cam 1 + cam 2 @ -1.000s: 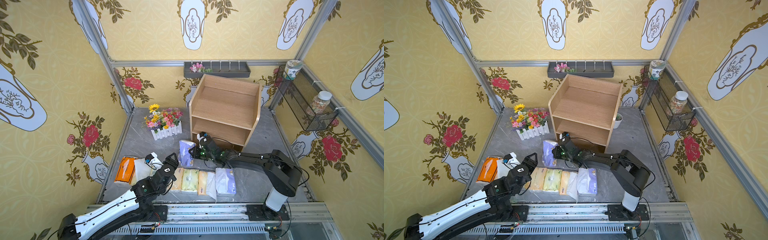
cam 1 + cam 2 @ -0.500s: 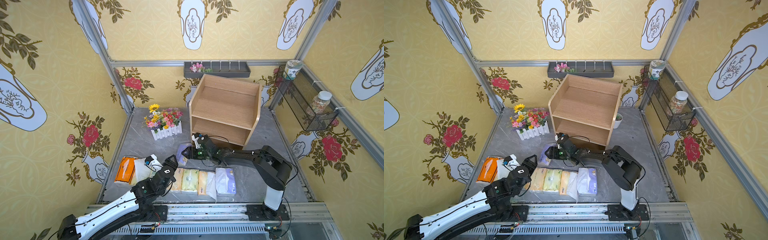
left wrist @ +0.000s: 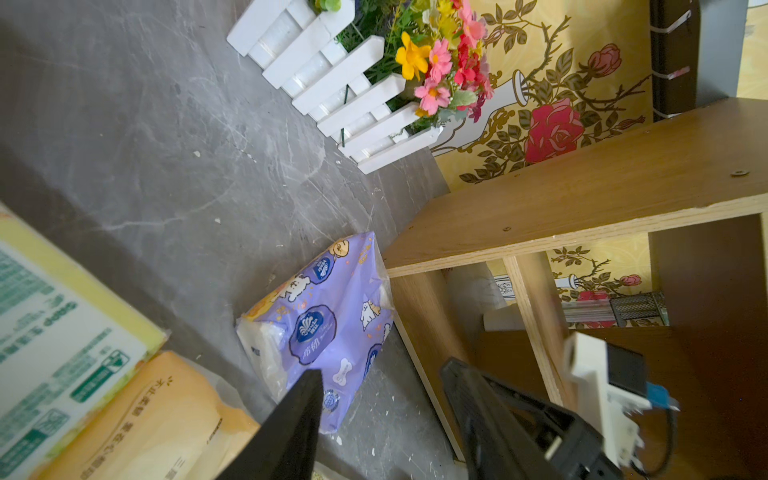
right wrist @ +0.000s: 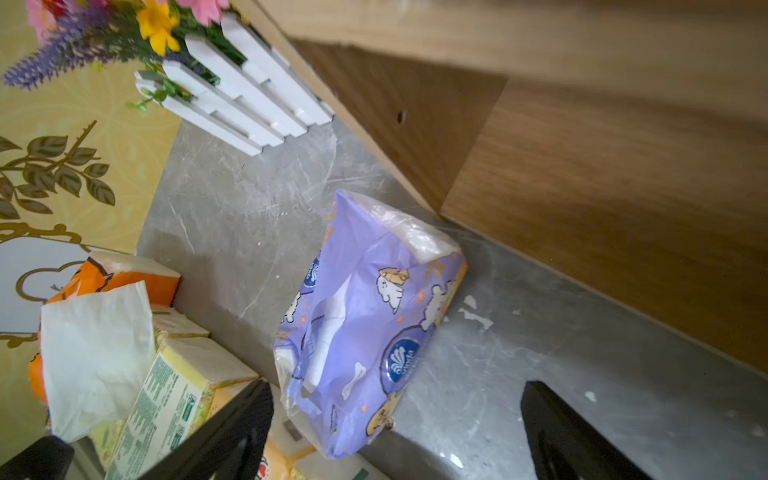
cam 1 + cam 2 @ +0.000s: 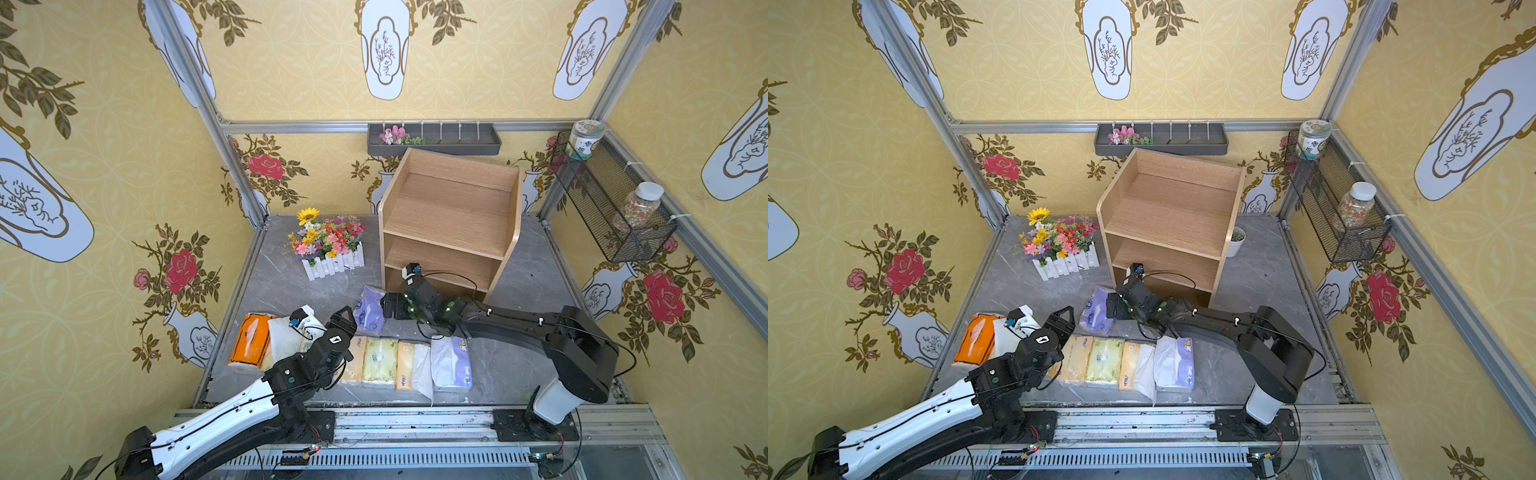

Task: Remove the tissue boxes from the shelf
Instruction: Place the box of tissues at the center of the board, then reset both arms

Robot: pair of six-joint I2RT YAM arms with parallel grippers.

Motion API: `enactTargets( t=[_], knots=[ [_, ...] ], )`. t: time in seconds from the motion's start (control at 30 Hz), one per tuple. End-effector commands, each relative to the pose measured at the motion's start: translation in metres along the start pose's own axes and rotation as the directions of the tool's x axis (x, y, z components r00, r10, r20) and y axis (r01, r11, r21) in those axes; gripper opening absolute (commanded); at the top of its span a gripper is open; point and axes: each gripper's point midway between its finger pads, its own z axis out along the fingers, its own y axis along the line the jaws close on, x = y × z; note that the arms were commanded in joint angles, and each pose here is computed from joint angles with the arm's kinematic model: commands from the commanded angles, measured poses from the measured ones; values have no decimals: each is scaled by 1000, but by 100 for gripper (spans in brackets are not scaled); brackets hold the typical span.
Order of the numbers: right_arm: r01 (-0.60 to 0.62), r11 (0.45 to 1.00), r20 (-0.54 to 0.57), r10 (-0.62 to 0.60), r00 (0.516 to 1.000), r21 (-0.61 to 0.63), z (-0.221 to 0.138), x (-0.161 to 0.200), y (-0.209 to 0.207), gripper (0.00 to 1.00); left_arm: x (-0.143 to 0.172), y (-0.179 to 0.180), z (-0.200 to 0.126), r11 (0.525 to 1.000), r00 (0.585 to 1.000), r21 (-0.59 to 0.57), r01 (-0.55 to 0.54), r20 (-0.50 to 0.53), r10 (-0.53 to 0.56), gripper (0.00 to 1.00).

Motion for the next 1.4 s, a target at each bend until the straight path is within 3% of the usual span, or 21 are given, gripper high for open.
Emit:
enactTargets(
  t=[0.0,0.23,0.4,0.6,0.67,0.77,0.97,1.17,1.37],
  knots=[
    [60,998,48,-61,997,38,-25,-6,-4,97,-13,-12,0,999,998,27,-39,46,38,65],
    [90,990,-2,-90,996,105,-102,19,-44,97,-35,-31,-2,989,983,32,-147,115,142,89],
    [56,968,-55,-43,998,246,-148,43,-96,97,-35,-34,3,990,987,68,-124,114,116,91],
    [-33,913,-10,41,999,407,-194,52,-147,98,-27,-33,11,992,991,64,-108,90,102,92],
    [-92,870,34,86,996,484,-206,53,-165,99,-25,-35,13,992,991,65,-109,86,103,93],
    [-156,764,98,122,988,626,-225,53,-196,98,-23,-40,15,991,991,80,-110,87,103,93],
    [-273,690,201,185,962,670,-224,37,-218,97,-31,-49,22,983,985,99,-152,94,143,96],
    [-462,654,366,289,884,599,-224,7,-252,97,-49,-42,36,985,985,90,-145,102,136,97],
    [-494,634,461,234,856,596,-222,-34,-289,97,-64,-18,47,991,986,51,-122,119,115,97]
  ],
)
